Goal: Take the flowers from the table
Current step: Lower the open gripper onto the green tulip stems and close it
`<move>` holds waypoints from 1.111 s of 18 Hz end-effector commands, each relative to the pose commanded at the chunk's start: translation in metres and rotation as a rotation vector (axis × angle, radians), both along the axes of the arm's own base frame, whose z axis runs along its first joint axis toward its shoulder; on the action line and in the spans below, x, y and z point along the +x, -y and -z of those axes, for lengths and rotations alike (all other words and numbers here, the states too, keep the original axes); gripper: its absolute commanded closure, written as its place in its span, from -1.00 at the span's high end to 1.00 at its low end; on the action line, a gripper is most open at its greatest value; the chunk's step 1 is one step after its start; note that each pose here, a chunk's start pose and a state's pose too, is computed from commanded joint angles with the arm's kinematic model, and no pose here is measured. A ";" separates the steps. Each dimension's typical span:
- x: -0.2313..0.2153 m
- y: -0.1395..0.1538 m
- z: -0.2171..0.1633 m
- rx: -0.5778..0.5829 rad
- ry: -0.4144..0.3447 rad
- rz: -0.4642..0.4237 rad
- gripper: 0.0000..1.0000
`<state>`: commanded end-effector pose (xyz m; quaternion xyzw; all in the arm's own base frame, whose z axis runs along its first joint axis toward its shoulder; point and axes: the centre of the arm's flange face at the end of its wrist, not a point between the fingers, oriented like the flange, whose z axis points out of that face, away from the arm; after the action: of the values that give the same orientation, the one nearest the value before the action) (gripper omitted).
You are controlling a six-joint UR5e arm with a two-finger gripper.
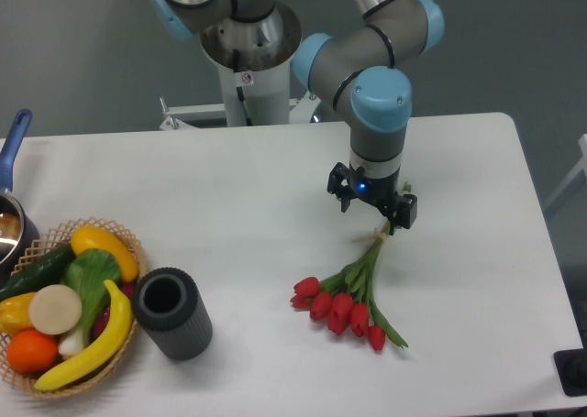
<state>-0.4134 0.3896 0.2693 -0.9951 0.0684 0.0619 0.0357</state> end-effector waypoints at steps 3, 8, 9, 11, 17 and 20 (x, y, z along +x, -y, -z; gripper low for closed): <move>0.000 0.000 0.002 -0.002 0.004 0.000 1.00; 0.004 0.001 0.010 0.017 -0.024 -0.006 1.00; 0.007 0.003 0.015 0.024 -0.032 -0.007 1.00; 0.011 0.006 0.023 0.024 -0.030 -0.010 1.00; 0.005 0.002 0.056 -0.005 0.020 -0.005 1.00; 0.004 0.001 0.059 -0.005 0.026 -0.005 1.00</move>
<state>-0.4092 0.3890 0.2108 -0.9961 0.0656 0.0490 0.0341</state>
